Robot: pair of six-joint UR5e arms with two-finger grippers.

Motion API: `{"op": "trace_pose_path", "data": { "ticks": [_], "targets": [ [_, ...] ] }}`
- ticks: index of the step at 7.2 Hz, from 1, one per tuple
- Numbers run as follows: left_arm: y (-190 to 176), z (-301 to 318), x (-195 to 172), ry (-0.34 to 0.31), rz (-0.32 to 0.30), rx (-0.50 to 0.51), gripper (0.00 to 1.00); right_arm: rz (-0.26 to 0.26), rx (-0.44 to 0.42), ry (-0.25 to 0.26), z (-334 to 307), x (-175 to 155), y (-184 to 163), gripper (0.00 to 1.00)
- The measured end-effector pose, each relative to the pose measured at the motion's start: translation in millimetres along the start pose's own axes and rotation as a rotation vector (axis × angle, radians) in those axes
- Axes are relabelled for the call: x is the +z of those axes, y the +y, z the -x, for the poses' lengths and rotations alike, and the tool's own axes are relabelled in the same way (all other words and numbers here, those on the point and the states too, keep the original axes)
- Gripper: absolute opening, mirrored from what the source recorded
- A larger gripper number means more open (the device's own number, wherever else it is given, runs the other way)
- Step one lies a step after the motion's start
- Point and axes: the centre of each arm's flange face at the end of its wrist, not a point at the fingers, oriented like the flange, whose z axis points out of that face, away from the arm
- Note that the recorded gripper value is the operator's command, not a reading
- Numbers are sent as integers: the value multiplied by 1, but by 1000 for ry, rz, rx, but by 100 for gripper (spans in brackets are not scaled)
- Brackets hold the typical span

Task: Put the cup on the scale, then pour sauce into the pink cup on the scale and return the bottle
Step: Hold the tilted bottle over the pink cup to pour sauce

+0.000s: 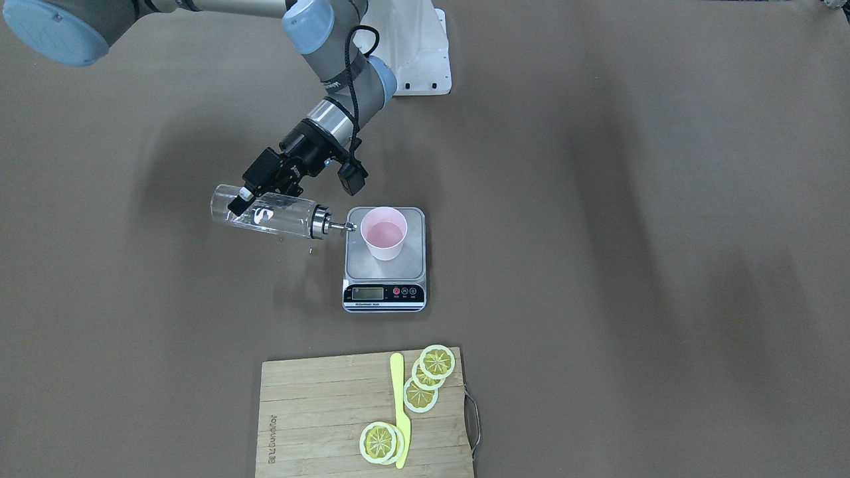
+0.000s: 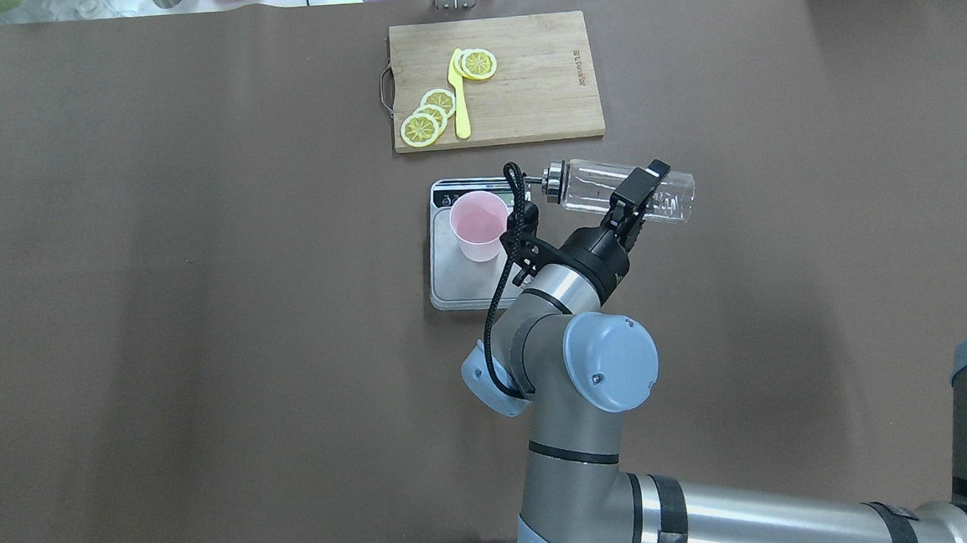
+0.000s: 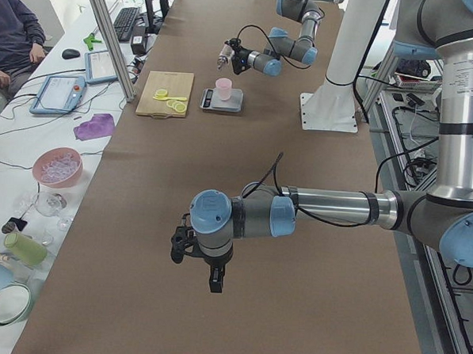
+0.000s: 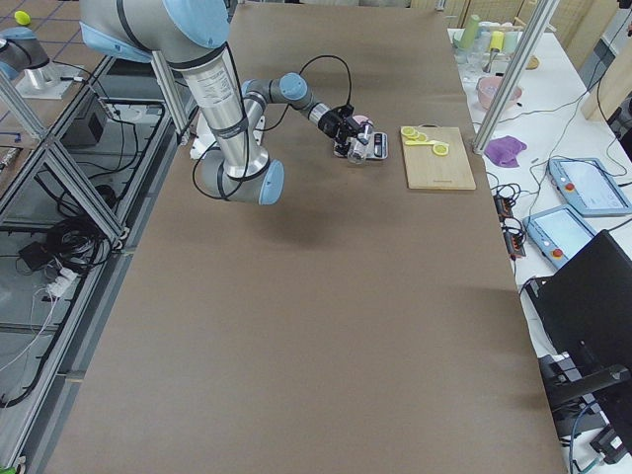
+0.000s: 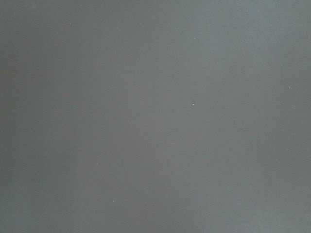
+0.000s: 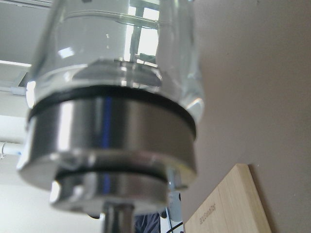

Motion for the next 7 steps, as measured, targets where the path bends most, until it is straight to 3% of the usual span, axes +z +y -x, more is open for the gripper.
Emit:
{"op": "trace_pose_path", "data": {
  "ticks": [7],
  "targets": [
    [1,4,4,1,9,-8,98,73,-24,56,7,-37,-14,0]
  ]
}}
